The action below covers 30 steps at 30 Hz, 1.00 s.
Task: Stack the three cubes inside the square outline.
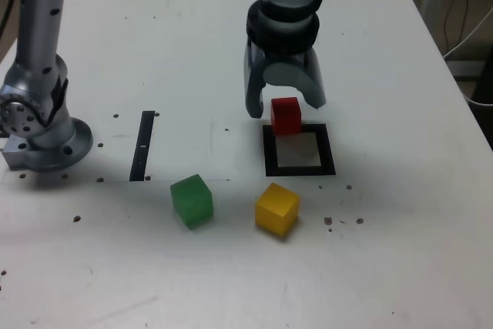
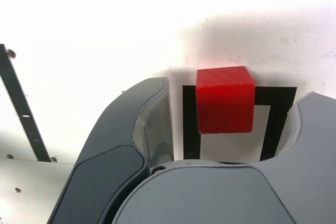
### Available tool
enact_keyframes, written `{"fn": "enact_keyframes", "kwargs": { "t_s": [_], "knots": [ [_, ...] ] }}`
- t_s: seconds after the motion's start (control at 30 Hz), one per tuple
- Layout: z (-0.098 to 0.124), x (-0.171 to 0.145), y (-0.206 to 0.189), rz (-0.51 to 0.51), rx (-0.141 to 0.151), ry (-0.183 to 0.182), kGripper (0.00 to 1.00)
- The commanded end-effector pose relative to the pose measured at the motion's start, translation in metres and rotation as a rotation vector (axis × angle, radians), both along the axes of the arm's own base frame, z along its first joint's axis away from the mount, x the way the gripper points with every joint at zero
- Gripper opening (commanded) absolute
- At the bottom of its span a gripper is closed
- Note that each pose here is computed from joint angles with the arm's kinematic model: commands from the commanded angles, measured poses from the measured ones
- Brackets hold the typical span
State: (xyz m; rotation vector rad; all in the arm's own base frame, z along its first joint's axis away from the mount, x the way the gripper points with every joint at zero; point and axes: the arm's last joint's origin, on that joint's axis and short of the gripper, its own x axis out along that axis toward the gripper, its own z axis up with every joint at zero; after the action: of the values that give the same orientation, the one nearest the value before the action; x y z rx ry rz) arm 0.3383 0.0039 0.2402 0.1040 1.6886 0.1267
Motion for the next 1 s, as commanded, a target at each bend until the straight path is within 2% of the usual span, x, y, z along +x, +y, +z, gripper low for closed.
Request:
{"fn": "enact_keyframes", "kwargs": {
  "t_s": [0.0,0.27,0.7,0.83,0.97],
  "knots": [
    [-0.005,0.004,0.000,0.004,-0.006,0.001,0.99],
    [-0.014,0.008,0.005,0.016,-0.003,0.001,0.97],
    [-0.017,0.008,0.015,0.053,-0.015,0.004,0.78],
    [-0.020,0.009,0.014,0.051,-0.030,0.011,0.72],
    [-0.023,0.011,0.014,0.052,-0.048,0.016,0.61]
  ]
}}
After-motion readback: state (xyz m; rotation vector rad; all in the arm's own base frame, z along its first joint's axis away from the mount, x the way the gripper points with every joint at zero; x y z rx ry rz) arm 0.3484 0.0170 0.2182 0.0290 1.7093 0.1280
